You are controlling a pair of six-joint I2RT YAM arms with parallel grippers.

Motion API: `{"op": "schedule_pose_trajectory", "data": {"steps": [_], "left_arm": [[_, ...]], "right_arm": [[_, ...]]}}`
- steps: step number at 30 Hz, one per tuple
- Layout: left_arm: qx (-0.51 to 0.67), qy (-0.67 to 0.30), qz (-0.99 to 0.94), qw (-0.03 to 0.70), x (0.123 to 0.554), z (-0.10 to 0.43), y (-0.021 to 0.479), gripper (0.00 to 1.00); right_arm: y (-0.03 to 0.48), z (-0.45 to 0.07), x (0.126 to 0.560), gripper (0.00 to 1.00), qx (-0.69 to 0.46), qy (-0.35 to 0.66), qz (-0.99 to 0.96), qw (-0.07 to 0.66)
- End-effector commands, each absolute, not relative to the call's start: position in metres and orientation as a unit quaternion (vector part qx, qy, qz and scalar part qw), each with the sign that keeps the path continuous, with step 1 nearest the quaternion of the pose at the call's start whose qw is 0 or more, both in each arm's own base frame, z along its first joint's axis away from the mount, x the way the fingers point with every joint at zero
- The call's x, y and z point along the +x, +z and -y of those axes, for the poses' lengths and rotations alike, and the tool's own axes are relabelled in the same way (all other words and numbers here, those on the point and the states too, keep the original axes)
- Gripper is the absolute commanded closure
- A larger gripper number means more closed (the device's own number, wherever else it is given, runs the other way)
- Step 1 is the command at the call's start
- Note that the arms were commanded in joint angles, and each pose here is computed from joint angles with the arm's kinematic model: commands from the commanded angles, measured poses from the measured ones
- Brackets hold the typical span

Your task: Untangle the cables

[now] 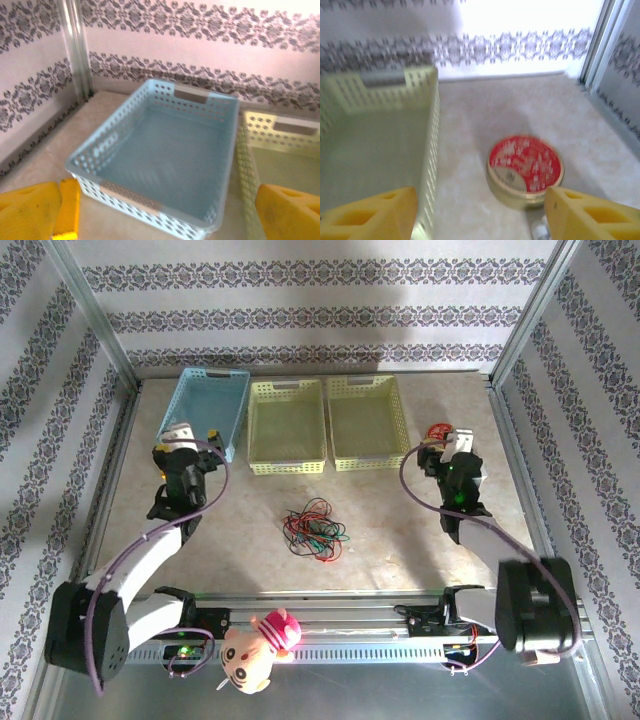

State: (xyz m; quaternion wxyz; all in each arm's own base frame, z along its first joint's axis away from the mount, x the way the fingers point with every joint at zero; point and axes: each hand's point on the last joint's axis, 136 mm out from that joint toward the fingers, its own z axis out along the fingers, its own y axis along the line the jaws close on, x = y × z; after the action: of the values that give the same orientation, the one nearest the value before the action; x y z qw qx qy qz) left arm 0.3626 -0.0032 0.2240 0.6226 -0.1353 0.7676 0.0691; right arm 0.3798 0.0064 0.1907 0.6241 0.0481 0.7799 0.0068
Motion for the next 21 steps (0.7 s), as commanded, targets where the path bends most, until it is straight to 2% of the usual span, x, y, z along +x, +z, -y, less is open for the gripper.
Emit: {"op": "schedule_pose_trajectory", "data": {"steps": [1, 4, 7, 9, 15, 18, 21], "left_arm": [[-0.125, 0.086, -0.814, 0.561, 0.33, 0.028, 0.18, 0.01], [-0.096, -0.005, -0.835, 0.542, 0.314, 0.075, 0.16, 0.01], [-0.066, -0.099, -0.854, 0.506, 0.302, 0.121, 0.139, 0.01], [-0.031, -0.149, -0.865, 0.477, 0.294, 0.15, 0.131, 0.01], [0.06, -0.235, -0.887, 0.394, 0.267, 0.197, 0.108, 0.01], [0.1, -0.24, -0.893, 0.367, 0.256, 0.204, 0.103, 0.01], [0.116, -0.241, -0.897, 0.351, 0.252, 0.208, 0.098, 0.01]], "right_arm": [[0.199, -0.035, 0.362, 0.34, 0.045, 0.027, -0.813, 0.58], [0.2, -0.121, 0.337, 0.32, -0.072, 0.116, -0.841, 0.524], [0.184, -0.206, 0.294, 0.31, -0.195, 0.205, -0.853, 0.439], [0.171, -0.244, 0.267, 0.32, -0.252, 0.247, -0.856, 0.379], [0.12, -0.282, 0.239, 0.45, -0.289, 0.298, -0.877, 0.242], [0.103, -0.288, 0.243, 0.45, -0.288, 0.294, -0.886, 0.211], [0.091, -0.293, 0.251, 0.49, -0.286, 0.291, -0.892, 0.196]]}}
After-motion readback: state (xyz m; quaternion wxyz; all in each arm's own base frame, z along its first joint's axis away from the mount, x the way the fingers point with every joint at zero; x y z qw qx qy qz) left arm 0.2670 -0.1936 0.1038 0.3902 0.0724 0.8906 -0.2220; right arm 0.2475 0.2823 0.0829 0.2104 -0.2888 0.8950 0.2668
